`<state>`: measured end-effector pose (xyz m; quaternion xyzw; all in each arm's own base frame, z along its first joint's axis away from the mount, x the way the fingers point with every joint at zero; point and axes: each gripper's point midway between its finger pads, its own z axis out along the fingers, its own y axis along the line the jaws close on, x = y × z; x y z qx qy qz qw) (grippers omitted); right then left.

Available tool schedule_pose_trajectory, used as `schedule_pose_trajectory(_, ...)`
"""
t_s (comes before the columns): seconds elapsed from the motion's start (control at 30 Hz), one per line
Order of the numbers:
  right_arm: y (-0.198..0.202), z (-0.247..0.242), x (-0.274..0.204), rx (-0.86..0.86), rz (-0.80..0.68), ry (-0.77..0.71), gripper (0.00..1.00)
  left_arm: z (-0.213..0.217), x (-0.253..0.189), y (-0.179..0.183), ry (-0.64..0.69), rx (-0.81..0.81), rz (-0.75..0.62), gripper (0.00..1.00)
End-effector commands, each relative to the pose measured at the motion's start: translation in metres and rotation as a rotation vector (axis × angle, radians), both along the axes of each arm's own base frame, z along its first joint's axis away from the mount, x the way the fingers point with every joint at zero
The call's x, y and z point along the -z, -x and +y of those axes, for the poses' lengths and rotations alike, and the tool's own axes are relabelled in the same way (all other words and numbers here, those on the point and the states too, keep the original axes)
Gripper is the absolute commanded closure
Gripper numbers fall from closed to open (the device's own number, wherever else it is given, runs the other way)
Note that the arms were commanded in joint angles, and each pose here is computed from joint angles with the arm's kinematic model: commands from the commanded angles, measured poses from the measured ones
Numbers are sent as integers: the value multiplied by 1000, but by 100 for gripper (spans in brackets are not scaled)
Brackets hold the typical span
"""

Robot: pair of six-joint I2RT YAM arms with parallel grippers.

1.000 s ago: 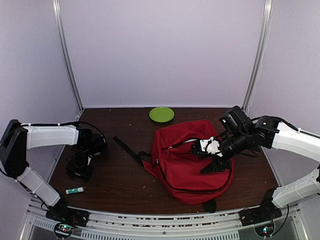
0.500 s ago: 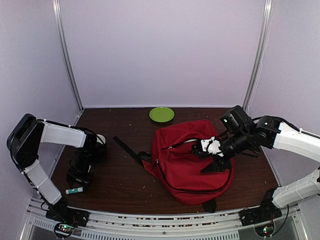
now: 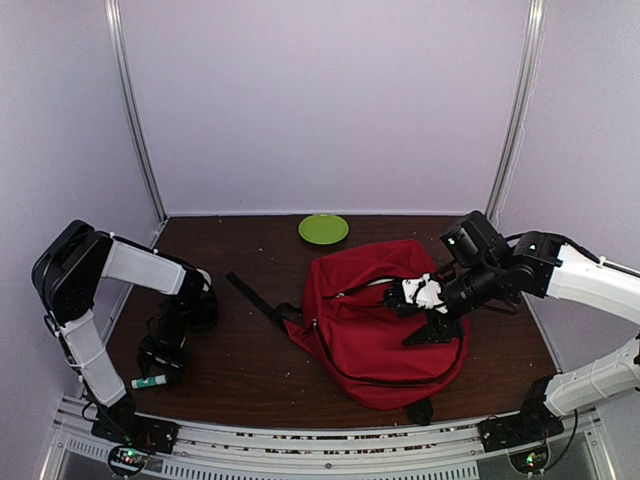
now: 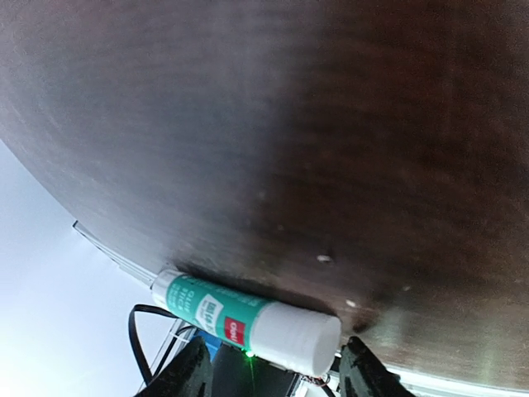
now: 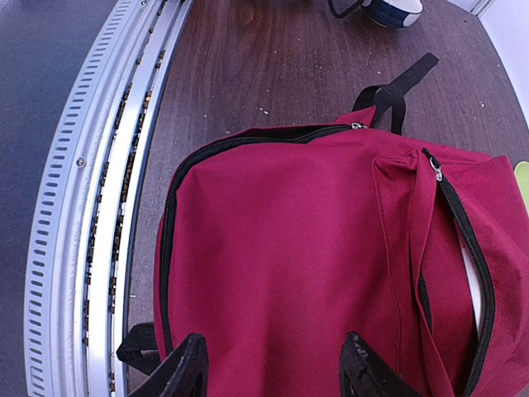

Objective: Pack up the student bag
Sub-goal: Adjust the glue stick at the corner of the board.

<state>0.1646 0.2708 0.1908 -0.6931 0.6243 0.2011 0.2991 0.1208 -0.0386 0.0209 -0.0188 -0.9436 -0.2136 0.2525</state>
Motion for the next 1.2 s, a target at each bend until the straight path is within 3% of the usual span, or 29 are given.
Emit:
schedule_pose_trajectory(0.0, -1, -6, 5, 15, -10, 18, 45, -3, 12, -10, 34, 30, -9, 42)
schedule_pose_trajectory(0.23, -2, -5, 4, 21, -9, 19, 45, -4, 16, -14, 87, -1, -6, 42)
schedule_pose_trajectory(0.5, -2, -6, 2, 27, -11, 15, 45, -10, 24, -20, 224, -57, 25, 50)
schedule_pose_trajectory(0.77, -3, -7, 1, 36, -20, 12, 45, -9, 26, -20, 250, -69, 45, 60)
schedule_pose_trajectory(0.97, -3, -7, 1, 36, -20, 12, 45, -8, 26, -16, 242, -78, 54, 48)
schedule_pose_trajectory(1.17, -3, -7, -3, 39, -28, 3, 45, -2, 15, -30, 200, -62, -15, 49)
